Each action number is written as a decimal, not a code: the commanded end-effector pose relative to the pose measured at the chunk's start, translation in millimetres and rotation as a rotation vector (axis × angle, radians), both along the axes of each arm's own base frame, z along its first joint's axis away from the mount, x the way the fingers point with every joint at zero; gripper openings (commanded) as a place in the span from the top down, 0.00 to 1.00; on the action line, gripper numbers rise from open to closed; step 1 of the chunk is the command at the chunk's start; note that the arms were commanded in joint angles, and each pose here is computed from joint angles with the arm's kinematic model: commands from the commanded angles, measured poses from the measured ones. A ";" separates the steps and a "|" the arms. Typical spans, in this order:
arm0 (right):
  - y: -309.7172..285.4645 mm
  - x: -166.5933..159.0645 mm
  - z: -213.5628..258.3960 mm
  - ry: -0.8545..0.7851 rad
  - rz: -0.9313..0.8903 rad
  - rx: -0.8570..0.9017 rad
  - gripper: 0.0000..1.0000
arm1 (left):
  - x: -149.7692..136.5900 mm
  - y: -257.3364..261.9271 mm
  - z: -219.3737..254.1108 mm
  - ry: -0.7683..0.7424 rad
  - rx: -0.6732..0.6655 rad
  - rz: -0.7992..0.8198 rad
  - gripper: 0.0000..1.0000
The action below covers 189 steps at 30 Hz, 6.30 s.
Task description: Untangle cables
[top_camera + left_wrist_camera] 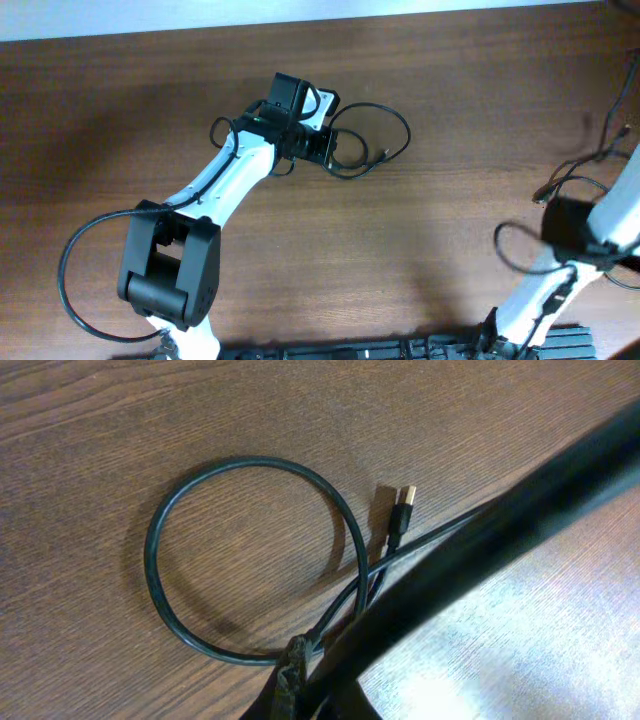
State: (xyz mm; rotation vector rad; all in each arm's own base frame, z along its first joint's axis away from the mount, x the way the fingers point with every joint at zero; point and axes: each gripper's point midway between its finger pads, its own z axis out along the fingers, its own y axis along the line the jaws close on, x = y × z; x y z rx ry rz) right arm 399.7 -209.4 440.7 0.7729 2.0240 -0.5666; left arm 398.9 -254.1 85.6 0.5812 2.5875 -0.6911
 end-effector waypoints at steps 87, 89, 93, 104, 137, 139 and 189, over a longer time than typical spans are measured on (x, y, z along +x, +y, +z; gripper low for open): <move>-82.9 91.8 -152.2 -0.055 0.125 0.478 0.02 | 7.3 105.4 219.4 -0.707 0.247 0.147 0.01; -56.9 97.6 -146.8 -0.066 0.263 0.548 0.01 | 7.3 105.4 219.4 -0.707 0.247 0.147 0.01; -22.0 72.4 -129.2 0.021 0.407 0.531 0.01 | 7.3 105.4 219.4 -0.707 0.247 0.147 0.01; 53.5 -71.6 -18.5 0.062 0.343 0.361 0.01 | 7.3 105.4 219.4 -0.707 0.247 0.147 0.01; 215.1 -108.9 -216.4 -0.062 1.049 0.706 0.01 | 7.3 105.4 219.4 -0.707 0.247 0.147 0.01; 214.2 -108.8 -217.5 -0.058 1.044 0.704 0.01 | 7.3 105.4 219.4 -0.707 0.247 0.147 0.01; 192.3 -154.3 -284.7 -0.458 0.736 -0.149 0.01 | 7.3 105.4 219.4 -0.707 0.247 0.147 0.01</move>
